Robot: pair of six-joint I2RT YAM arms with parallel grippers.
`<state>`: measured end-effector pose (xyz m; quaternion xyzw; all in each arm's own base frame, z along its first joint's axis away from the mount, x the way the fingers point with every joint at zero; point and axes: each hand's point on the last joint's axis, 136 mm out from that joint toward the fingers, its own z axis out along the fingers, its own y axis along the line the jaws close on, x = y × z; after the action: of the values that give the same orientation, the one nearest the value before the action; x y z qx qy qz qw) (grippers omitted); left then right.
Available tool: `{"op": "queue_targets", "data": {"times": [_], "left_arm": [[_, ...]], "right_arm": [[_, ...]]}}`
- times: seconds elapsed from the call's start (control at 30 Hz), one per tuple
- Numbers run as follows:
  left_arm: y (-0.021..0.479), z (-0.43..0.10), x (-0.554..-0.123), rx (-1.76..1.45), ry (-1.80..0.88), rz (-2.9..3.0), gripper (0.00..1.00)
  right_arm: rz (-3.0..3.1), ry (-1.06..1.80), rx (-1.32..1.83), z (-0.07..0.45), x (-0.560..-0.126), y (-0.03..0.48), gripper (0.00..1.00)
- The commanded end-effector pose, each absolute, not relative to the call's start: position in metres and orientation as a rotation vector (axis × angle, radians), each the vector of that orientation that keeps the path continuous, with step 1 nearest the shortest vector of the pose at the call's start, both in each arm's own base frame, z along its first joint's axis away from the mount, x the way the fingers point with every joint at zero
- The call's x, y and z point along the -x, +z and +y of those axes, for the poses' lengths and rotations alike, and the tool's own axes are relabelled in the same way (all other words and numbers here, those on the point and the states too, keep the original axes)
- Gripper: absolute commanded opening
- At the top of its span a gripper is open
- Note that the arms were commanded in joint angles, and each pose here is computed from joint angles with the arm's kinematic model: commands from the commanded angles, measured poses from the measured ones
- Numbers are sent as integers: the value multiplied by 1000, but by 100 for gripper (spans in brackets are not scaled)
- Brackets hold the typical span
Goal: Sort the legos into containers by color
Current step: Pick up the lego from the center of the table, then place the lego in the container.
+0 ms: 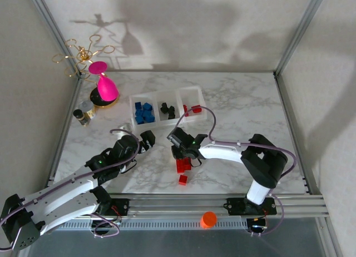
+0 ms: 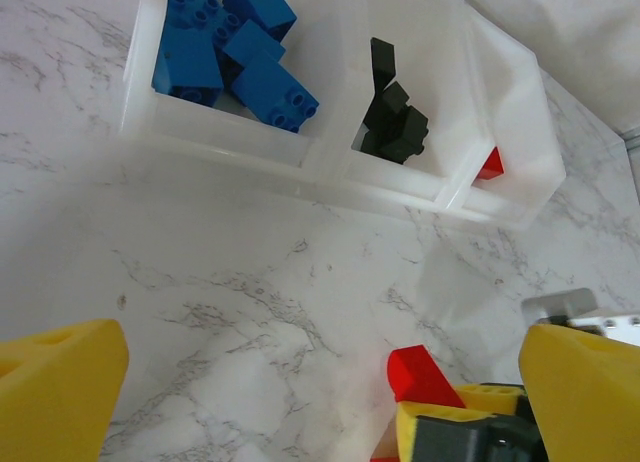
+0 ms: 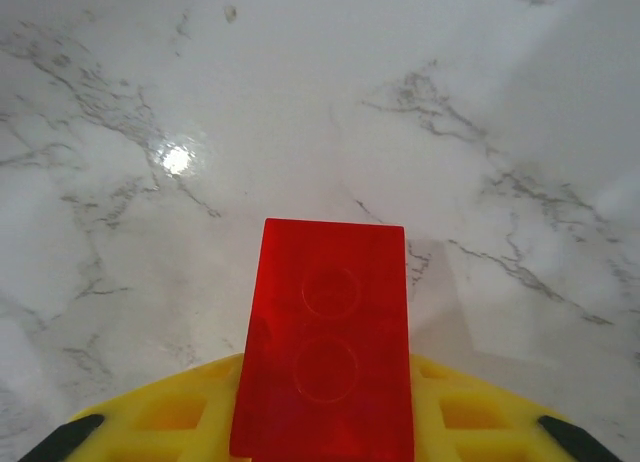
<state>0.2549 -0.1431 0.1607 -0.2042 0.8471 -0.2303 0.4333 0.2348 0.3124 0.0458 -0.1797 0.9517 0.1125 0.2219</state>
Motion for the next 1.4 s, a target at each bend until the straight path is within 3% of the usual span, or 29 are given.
{"op": "queue_targets", "data": {"times": [0.0,0.37,0.77,1.07,1.37], "left_arm": [[182,-147,-264,513,-596,2065,100],[205,-179,-290,453,-647,2043,100],[214,-207,-314,418,-667,2043,100],[209,-209,-319,412,-643,2057,100],[209,-208,-319,406,-627,2064,100]], "right_arm": [[2548,322,462,307,-255,85,29],[2394,291,256,258,-348,144,31],[2383,219,183,246,-445,127,31],[2436,161,165,244,-472,90,33],[2457,106,157,238,-476,79,43]]}}
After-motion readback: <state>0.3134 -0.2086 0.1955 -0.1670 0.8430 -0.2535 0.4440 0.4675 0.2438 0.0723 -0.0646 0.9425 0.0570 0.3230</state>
